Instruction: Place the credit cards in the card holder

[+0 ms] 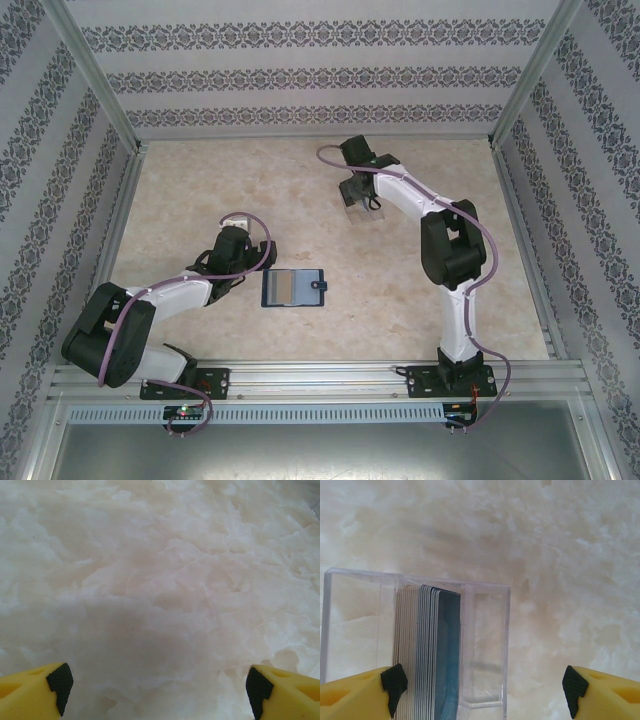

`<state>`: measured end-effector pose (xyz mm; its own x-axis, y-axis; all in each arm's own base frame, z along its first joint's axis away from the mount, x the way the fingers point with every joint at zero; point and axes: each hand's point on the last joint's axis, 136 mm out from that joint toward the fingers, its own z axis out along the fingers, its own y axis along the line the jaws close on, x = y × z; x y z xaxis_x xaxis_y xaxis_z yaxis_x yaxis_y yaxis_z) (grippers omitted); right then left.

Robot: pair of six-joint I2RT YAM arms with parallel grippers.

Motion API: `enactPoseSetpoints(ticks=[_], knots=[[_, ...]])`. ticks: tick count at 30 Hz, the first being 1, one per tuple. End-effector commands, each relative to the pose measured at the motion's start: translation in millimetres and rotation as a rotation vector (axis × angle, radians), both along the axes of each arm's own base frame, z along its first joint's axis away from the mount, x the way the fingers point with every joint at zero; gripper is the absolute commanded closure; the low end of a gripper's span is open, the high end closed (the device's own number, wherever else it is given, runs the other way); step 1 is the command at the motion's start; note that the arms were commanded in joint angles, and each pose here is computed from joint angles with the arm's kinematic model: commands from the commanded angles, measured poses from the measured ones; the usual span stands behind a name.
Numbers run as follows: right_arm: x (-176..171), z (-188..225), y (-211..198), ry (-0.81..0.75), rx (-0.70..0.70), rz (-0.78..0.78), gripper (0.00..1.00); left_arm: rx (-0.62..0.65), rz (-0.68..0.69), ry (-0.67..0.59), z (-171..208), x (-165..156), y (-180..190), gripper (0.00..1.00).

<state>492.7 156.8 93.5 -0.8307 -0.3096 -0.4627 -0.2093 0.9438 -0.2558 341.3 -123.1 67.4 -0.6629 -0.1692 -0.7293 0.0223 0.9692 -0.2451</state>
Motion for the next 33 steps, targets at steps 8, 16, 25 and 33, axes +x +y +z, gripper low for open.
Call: enactPoseSetpoints(ticks=[8, 16, 25, 33], knots=[[-7, 23, 5, -0.008, -0.017, 0.014, 0.13, 0.006, 0.027, -0.029, 9, 9, 5, 0.08], [-7, 22, 14, -0.008, 0.003, 0.033, 0.13, 0.006, 0.029, -0.031, 9, 9, 5, 0.08], [-5, -2, 0, 0.038, -0.028, 0.004, 0.12, 0.005, 0.030, -0.026, 8, 9, 4, 0.08], [-4, -6, -13, 0.035, -0.078, -0.018, 0.12, 0.005, 0.028, -0.021, 6, 9, 4, 0.08]])
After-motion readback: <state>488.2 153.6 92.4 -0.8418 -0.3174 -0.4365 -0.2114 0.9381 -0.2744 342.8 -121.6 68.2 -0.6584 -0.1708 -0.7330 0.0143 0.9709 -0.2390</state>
